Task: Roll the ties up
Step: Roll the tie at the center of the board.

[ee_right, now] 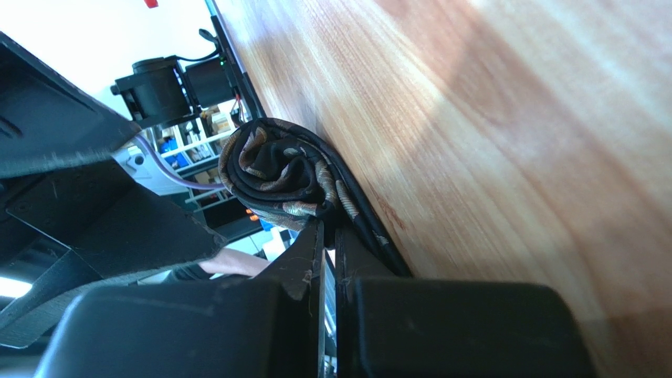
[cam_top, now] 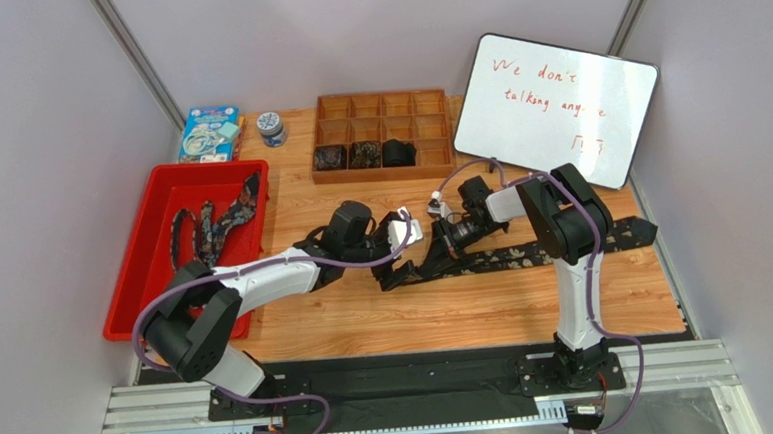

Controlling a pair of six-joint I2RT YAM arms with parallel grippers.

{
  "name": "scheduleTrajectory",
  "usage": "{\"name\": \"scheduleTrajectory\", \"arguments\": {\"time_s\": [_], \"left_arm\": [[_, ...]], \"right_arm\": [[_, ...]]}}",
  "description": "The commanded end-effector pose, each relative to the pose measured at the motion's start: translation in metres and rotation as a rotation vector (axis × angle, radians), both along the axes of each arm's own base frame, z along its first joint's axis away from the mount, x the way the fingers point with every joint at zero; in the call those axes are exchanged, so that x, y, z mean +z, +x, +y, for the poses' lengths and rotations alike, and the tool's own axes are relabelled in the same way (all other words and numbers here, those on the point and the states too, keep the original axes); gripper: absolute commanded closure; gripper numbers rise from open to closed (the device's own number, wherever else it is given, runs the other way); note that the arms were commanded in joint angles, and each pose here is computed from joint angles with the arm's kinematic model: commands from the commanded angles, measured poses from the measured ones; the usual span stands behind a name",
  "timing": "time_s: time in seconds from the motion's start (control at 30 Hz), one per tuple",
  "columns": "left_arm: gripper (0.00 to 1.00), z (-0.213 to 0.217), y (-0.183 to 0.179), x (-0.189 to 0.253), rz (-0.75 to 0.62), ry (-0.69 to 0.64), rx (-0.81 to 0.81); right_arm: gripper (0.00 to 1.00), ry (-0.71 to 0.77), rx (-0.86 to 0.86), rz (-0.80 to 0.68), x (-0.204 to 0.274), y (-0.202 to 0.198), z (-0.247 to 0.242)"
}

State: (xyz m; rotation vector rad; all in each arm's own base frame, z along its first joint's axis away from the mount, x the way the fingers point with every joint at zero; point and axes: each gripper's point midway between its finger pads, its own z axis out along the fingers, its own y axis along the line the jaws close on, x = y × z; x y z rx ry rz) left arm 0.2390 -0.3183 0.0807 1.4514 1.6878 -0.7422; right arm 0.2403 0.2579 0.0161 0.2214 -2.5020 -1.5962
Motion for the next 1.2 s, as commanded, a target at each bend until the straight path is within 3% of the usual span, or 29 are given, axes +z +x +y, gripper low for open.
{"name": "scheduleTrajectory", "arguments": {"time_s": [0.0,0.3,0.53,0.63,0.67,0.7,0.77,0.87,0.9,0.97,1.17], "left_arm": [[0.17,-0.021,0.001,-0.002,-0.071,-0.059,-0.081],[0.21,-0.014,-0.022,-0.038,-0.035,-0.024,-0.152],[0.31,-0.025,-0.008,-0.053,-0.031,-0.011,-0.112],[0.45,-0.026,-0.006,-0.059,-0.008,0.016,-0.111],[0.55,-0.026,-0.005,-0.060,-0.002,0.026,-0.108],[0.59,-0.024,-0.006,-0.062,0.018,0.049,-0.106],[0.71,-0.021,-0.008,-0.065,0.032,0.076,-0.114],[0.81,-0.017,-0.013,-0.073,0.078,0.125,-0.128],[0.82,-0.017,-0.012,-0.074,0.091,0.140,-0.128],[0.83,-0.016,-0.011,-0.080,0.107,0.161,-0.122],[0.83,-0.015,-0.006,-0.086,0.121,0.188,-0.090]], "right_arm": [[1.00,-0.268,-0.014,0.225,-0.052,-0.041,-0.031],[1.00,-0.260,-0.022,0.232,-0.053,-0.044,-0.032],[1.00,-0.250,-0.022,0.233,-0.052,-0.044,-0.031],[1.00,-0.247,-0.023,0.210,-0.048,-0.041,-0.031],[1.00,-0.250,-0.022,0.208,-0.047,-0.041,-0.031],[1.00,-0.251,-0.022,0.199,-0.045,-0.040,-0.031],[0.96,-0.249,-0.021,0.155,-0.033,-0.032,-0.031],[0.84,-0.243,-0.054,0.073,-0.004,-0.012,-0.035],[0.74,-0.248,-0.068,0.045,0.003,-0.006,-0.040],[0.67,-0.241,-0.088,0.002,0.025,0.003,-0.047],[0.62,-0.210,-0.136,-0.026,0.059,0.007,-0.055]]}}
